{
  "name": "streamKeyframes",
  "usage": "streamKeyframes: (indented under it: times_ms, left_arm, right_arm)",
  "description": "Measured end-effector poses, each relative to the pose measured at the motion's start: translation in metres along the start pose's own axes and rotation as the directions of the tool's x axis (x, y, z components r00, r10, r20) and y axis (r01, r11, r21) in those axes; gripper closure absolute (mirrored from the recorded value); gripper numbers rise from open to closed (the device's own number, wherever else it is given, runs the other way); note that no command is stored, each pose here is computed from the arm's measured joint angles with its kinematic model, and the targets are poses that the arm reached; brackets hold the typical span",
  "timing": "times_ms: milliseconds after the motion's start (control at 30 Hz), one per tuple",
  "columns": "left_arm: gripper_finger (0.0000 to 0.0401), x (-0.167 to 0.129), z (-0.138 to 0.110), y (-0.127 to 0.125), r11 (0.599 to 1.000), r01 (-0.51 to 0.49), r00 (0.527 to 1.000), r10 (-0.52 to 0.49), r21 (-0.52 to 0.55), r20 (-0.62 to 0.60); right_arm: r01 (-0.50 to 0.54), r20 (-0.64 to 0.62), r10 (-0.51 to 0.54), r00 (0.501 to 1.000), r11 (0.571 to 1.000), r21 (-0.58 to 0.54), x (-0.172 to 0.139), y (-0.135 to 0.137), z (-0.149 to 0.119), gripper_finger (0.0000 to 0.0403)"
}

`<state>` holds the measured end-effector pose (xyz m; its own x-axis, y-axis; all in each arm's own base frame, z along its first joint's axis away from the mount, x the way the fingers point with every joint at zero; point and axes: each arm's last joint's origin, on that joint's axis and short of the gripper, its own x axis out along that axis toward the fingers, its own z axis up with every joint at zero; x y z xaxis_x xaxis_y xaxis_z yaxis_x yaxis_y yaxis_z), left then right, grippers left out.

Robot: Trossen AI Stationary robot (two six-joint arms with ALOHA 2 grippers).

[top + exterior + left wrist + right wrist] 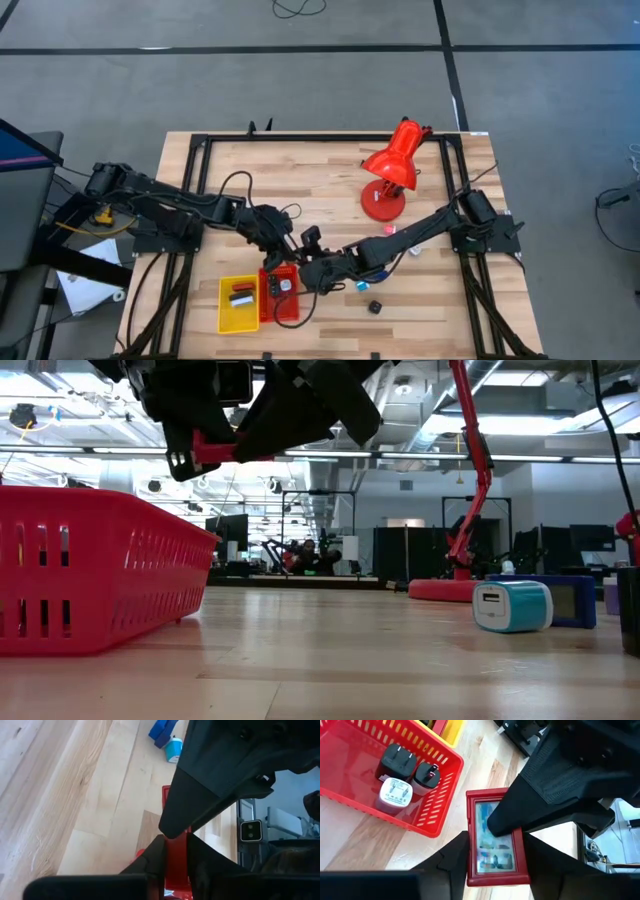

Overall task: Pick & Place Office items
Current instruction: Put the red digital clock into the yellow bin

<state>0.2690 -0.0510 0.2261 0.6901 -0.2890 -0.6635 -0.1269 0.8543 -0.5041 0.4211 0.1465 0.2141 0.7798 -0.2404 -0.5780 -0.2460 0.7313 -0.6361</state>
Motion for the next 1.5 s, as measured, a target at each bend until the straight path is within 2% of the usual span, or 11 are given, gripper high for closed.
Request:
streamKeyframes:
  times_ms: [233, 400, 533, 600, 700, 900, 1133, 1267, 1500]
  left_arm:
    - [0.0359, 0.0, -0.001, 0.0, 0.999, 0.005, 1.0, -0.004, 0.033, -0.008]
    - [0.0356, -0.003, -0.006, -0.002, 0.999, 0.004, 0.999, -0.003, 0.037, -0.048]
    - [0.0359, -0.01, -0.016, -0.02, 0.994, 0.059, 0.996, -0.053, 0.088, -0.068]
    - [0.0359, -0.013, -0.028, -0.035, 0.984, 0.091, 0.993, -0.076, 0.154, -0.095]
    - [0.0359, -0.014, -0.053, -0.054, 0.966, 0.045, 0.992, -0.013, 0.253, -0.126]
    - [0.0358, -0.021, -0.092, -0.081, 0.972, -0.011, 0.988, 0.047, 0.233, -0.147]
    - [0.0358, -0.032, -0.129, -0.104, 0.972, -0.004, 0.989, 0.038, 0.237, -0.141]
    - [0.0357, -0.04, -0.146, -0.111, 0.968, -0.031, 0.993, 0.059, 0.248, -0.107]
    - [0.0357, -0.035, -0.171, -0.107, 0.946, -0.149, 0.977, 0.186, 0.289, -0.106]
  right_arm:
    - [-0.015, -0.019, 0.016, 1.0, 0.998, 0.06, 0.0, 0.001, -0.003, 0.015]
    - [-0.037, -0.065, 0.043, 0.997, 0.995, 0.092, -0.005, 0.004, -0.006, 0.0107]
    - [-0.059, -0.144, 0.083, 0.986, 0.985, 0.16, -0.012, 0.009, -0.015, 0.0085]
    - [-0.055, -0.166, 0.091, 0.982, 0.976, 0.209, -0.013, 0.014, -0.025, 0.0079]
    - [-0.037, -0.144, 0.082, 0.986, 0.955, 0.295, -0.014, 0.019, -0.036, 0.0075]
    - [0.013, -0.133, 0.052, 0.99, 0.893, 0.449, -0.012, 0.01, -0.049, 0.0075]
    - [0.066, -0.205, 0.045, 0.978, 0.861, 0.504, 0.001, -0.004, -0.065, 0.0076]
    - [0.101, -0.215, 0.034, 0.976, 0.804, 0.586, 0.007, -0.012, -0.072, 0.0076]
    - [0.087, -0.152, 0.016, 0.988, 0.761, 0.643, 0.007, -0.011, -0.064, 0.0076]
